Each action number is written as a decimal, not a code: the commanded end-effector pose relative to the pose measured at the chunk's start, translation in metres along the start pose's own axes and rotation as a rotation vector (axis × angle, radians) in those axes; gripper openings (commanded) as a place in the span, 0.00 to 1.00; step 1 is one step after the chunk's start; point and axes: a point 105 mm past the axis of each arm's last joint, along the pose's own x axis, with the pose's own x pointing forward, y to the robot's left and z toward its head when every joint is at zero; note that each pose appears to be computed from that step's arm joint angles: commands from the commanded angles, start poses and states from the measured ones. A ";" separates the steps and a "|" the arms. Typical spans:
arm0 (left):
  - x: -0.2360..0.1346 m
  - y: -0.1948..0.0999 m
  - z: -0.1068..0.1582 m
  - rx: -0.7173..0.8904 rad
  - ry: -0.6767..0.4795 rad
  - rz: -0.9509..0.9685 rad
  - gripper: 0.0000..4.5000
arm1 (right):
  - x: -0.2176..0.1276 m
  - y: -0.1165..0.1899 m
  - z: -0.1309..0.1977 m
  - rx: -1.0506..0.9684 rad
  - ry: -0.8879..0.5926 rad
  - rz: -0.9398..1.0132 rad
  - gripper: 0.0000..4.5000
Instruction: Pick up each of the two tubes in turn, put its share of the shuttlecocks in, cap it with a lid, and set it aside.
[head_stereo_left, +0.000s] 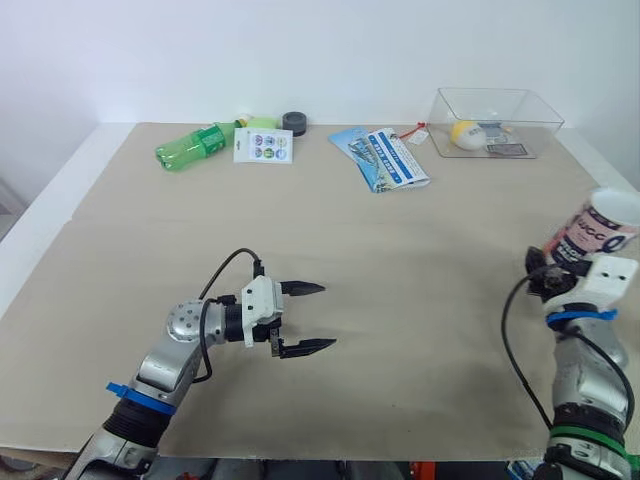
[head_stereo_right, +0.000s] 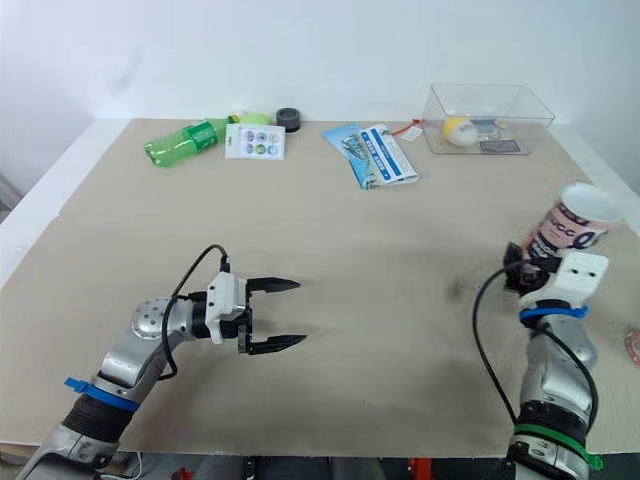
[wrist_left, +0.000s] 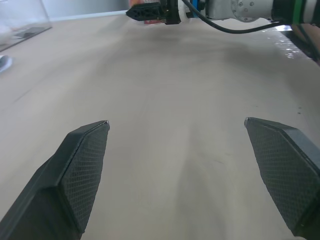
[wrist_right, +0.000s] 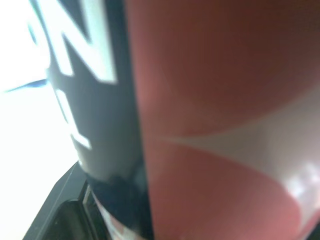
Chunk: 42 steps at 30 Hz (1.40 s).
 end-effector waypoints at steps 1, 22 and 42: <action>0.005 0.003 0.009 0.031 -0.023 -0.022 1.00 | 0.001 -0.007 0.004 0.012 -0.016 -0.026 0.76; 0.008 0.004 0.004 -0.005 -0.020 -0.001 1.00 | 0.000 0.038 -0.018 0.009 0.073 0.309 0.99; -0.003 0.013 -0.008 -0.008 0.032 0.062 1.00 | -0.079 0.016 -0.003 -0.040 0.176 0.472 0.99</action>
